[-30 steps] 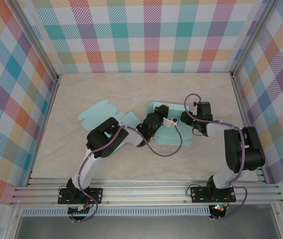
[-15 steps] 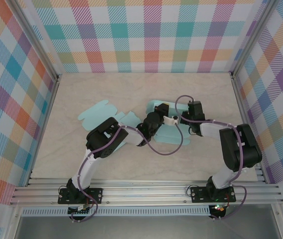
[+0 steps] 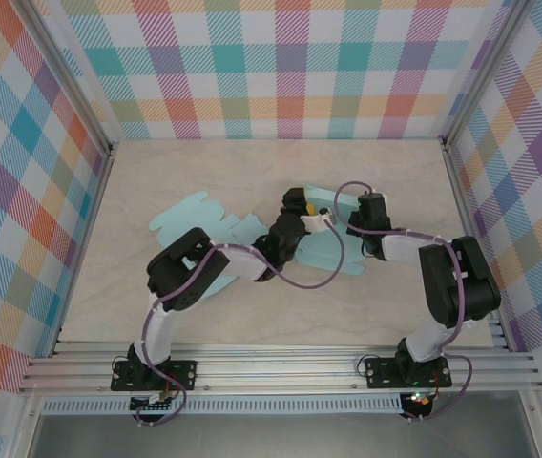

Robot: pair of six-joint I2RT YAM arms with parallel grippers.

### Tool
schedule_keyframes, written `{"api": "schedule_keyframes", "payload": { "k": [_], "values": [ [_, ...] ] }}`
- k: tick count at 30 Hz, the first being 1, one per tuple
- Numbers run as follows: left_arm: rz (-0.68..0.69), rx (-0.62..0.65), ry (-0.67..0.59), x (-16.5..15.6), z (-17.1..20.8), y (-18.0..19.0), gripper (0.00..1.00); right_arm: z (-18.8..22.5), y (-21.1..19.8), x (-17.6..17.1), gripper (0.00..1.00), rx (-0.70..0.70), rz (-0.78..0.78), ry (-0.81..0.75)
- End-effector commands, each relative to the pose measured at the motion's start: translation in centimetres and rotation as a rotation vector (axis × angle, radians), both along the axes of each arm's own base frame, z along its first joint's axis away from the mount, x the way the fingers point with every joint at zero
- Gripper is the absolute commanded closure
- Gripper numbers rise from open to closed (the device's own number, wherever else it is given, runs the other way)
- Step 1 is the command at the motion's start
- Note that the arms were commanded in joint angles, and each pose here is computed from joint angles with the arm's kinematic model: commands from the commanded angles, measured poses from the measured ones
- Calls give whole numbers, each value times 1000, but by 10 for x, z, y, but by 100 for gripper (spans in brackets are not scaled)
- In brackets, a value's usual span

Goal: Fold the paper box

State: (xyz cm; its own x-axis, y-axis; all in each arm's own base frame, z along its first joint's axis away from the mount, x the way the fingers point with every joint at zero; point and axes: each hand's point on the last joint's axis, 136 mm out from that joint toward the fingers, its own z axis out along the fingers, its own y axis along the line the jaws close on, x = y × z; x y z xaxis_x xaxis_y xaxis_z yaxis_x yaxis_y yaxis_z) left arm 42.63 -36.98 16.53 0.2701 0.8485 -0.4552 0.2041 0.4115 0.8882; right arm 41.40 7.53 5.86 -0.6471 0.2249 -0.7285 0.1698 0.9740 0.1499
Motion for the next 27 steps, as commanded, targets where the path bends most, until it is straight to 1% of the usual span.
{"api": "schedule_keyframes", "payload": {
  "k": [1,4,5,7,8,10,13,14,15,17,19,21,24,27],
  "values": [
    [88,-220,21,-13,44,27,35,23,-2,8,100,6,-34,-69],
    [158,-346,57,-23,60,53,32,27,-4,4,100,1,-35,-73],
    [182,-396,71,-27,66,62,27,28,-4,3,100,2,-35,-74],
    [226,-520,119,-33,77,80,7,33,-4,0,100,4,-27,-74],
    [244,-581,157,-35,79,87,0,35,-3,-1,100,6,-21,-72],
    [299,-712,257,-36,86,103,0,41,-2,-3,100,7,-4,-63],
    [387,-950,392,-34,93,132,0,49,-2,-12,100,5,15,-61],
    [394,-1013,435,-34,95,138,0,52,-2,-16,100,10,20,-67],
    [390,-1100,493,-33,95,145,0,55,-2,-20,100,18,22,-71],
    [338,-1231,604,-33,97,149,0,60,-2,-29,100,39,24,-77],
    [291,-1330,694,-32,97,150,0,66,0,-39,100,59,40,-75],
    [252,-1359,761,-34,96,142,0,69,3,-47,100,78,67,-69],
    [161,-1339,873,-37,95,118,0,74,10,-54,100,105,110,-62],
    [64,-1327,956,-40,100,96,0,79,16,-59,100,136,136,-60]
  ]
}}
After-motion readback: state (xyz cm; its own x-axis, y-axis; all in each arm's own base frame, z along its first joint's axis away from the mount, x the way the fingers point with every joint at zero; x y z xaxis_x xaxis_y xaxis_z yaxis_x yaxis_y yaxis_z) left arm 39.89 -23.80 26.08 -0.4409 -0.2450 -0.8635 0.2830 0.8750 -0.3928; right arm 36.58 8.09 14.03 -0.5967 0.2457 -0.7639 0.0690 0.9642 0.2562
